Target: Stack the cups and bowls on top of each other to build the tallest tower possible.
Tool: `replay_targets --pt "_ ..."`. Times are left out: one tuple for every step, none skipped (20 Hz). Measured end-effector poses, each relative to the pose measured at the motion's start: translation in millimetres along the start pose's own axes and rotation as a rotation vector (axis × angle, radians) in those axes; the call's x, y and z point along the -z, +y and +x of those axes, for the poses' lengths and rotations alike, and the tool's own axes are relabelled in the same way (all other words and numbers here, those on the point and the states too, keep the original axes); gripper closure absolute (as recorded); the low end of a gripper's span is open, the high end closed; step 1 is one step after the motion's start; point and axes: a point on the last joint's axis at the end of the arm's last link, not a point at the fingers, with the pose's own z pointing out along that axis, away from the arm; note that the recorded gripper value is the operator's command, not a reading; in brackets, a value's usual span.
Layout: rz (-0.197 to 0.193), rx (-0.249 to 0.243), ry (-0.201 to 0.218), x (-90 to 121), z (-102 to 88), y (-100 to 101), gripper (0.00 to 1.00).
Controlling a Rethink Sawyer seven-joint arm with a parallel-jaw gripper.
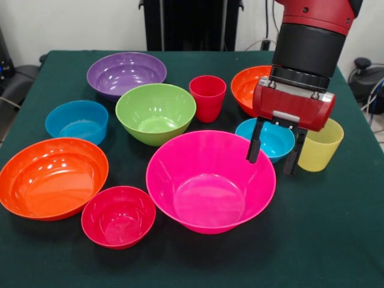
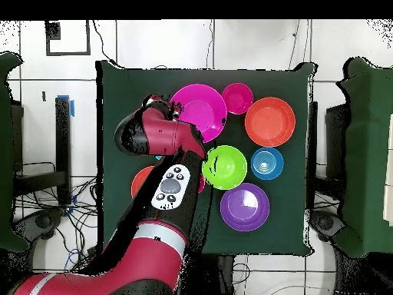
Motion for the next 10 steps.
replay_targets --pt "0.0 0.0 0.0 0.0 0.1 0.1 0.0" --pt "0.0 0.0 0.0 0.0 0.2 0.2 0.0" --pt "0.0 0.0 0.0 0.0 0.3 0.2 0.0" --pt "0.0 0.001 0.001 -0.4 0.9 0.2 0.0" --pt "0.0 0.001 0.001 -0.6 1.1 0.1 0.0" --pt "0.001 0.002 0.002 -1.0 1.7 0.1 0.0" --pt "0.001 0.002 0.003 -1.4 2.3 0.0 0.0" --pt "0.002 0.003 0.003 -1.8 3.0 0.1 0.0" --pt "0.002 0.003 0.004 -2.1 3.5 0.1 0.0" --pt "0.002 0.004 0.005 -2.5 4.1 0.2 0.0"
